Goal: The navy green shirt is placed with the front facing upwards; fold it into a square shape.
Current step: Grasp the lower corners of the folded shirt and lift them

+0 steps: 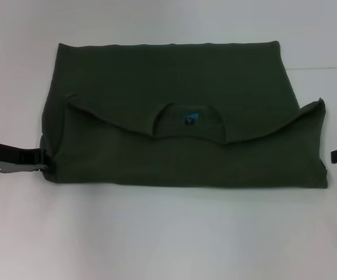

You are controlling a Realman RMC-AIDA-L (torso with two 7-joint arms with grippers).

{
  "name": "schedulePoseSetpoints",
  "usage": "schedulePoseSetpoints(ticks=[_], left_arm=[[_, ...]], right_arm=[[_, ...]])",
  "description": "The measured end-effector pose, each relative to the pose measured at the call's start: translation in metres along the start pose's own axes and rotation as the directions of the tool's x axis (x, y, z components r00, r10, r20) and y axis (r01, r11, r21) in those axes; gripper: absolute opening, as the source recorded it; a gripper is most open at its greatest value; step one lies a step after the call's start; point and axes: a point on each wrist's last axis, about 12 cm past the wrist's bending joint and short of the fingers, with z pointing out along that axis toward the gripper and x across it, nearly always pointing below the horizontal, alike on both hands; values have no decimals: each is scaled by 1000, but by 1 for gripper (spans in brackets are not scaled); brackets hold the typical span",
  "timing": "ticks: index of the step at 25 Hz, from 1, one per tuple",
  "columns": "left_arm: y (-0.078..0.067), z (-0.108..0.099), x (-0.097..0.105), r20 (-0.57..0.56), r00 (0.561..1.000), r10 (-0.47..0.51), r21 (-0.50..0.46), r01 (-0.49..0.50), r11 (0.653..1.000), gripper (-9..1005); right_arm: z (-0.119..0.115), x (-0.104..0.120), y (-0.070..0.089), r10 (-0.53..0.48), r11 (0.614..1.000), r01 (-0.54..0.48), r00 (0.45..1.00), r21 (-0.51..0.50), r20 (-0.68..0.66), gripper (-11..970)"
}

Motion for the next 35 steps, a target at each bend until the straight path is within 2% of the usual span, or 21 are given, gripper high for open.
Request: schedulePoseSetpoints(ticks=[3,12,17,25,30,35], left_arm=[[0,0,0,1,1000,1,-2,-1,1000,53],[1,2,3,0,1000,7,-3,-7,1000,53],[2,2,4,0,1000,5,-3,-5,1000,54],[2,1,3,4,1000,6,-4,-6,1000,54],[1,2,3,5,1000,6,-3,-6,1000,54],[1,2,2,5,1000,7,-2,-7,1000,55]], right_arm=[[11,-4,8,-21,999,22,999,25,-34,938],[42,-7,31,-70,997,71,997,17,-45,930],[54,-4,39,-91,996,92,994,17,-53,925],[59,-5,43,-119,992,121,992,40,-51,918],[61,-4,44,-142,988,146,988,55,-60,714],[61,-4,44,-148,987,152,987,59,-62,605]])
